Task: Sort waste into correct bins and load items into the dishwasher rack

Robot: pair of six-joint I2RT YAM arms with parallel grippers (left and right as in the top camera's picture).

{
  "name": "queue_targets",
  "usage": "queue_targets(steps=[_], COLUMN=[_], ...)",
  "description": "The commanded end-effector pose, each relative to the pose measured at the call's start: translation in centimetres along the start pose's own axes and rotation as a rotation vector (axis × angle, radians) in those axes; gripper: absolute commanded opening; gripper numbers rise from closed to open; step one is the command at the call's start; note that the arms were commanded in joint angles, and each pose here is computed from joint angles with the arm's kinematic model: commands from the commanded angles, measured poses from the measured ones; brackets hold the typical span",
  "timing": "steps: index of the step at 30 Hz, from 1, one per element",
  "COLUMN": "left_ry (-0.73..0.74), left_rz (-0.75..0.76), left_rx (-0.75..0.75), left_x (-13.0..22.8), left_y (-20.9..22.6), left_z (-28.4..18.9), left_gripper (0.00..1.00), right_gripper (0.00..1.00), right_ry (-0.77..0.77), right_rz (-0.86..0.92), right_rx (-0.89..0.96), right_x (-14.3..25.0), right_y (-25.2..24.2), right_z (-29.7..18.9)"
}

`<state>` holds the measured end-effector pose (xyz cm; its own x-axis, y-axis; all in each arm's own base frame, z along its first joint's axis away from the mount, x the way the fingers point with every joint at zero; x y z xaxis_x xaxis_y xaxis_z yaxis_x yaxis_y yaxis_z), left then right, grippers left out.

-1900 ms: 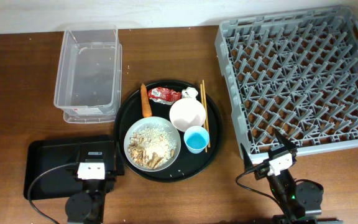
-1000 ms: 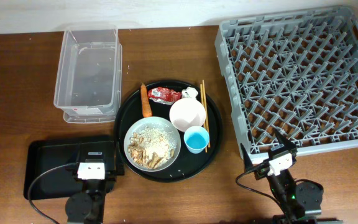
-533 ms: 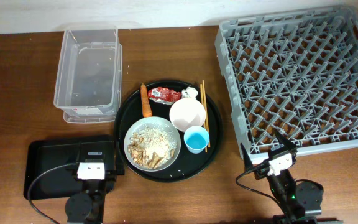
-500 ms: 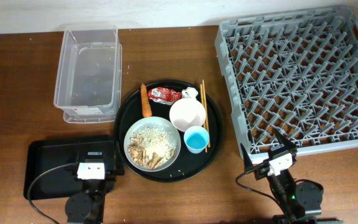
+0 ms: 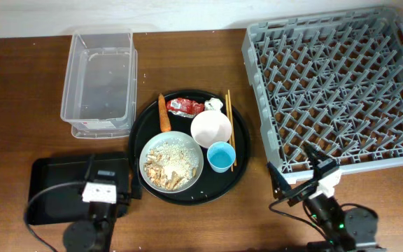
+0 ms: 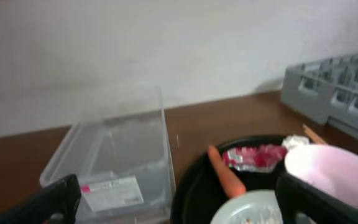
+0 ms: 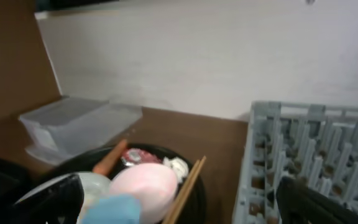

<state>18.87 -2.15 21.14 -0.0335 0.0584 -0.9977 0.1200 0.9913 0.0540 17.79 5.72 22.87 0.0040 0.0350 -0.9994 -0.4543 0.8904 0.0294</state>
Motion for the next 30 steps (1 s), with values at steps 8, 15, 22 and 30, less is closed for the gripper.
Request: queue_targets(steps=[8,15,22,30], left_ry=[0.527,0.781,1.185,1.302], left_rz=[-0.061,-0.286,0.194,0.217], left_rx=[0.089,0.551,0.421,0.559], left_x=[-12.0,-10.6,1.0,7.3], left_y=[-0.1,-5.9,-15.7,-21.0], left_z=[7.4,14.8,14.6,15.0], left_gripper=[0.99,0.99,0.98,0.68], right_gripper=[0.98,0.97,0.96,0.98], right_ry=[0.680,1.020,1.037,1.048], right_rz=[0.165,0.449,0.447,0.451], right_rx=[-0.036,-0.044,0.158,0.158], right_x=[-9.6,-7.3,-7.0,-6.9], right_y=[-3.5,-4.7,-6.6,-6.5], right_z=[8.6,12.1,11.7,11.5])
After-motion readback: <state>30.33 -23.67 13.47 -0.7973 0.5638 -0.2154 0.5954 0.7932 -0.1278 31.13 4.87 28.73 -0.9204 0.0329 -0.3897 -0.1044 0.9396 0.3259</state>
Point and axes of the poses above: each gripper's point midway between its finger pads, its own z axis out along the fingers, its own y axis along the line the jaws close on, x = y × z, the point moved 5 cm from there along -z, back along the fingers, and after that the axes turned 3 degrees about -z, right-handed, at the moved point
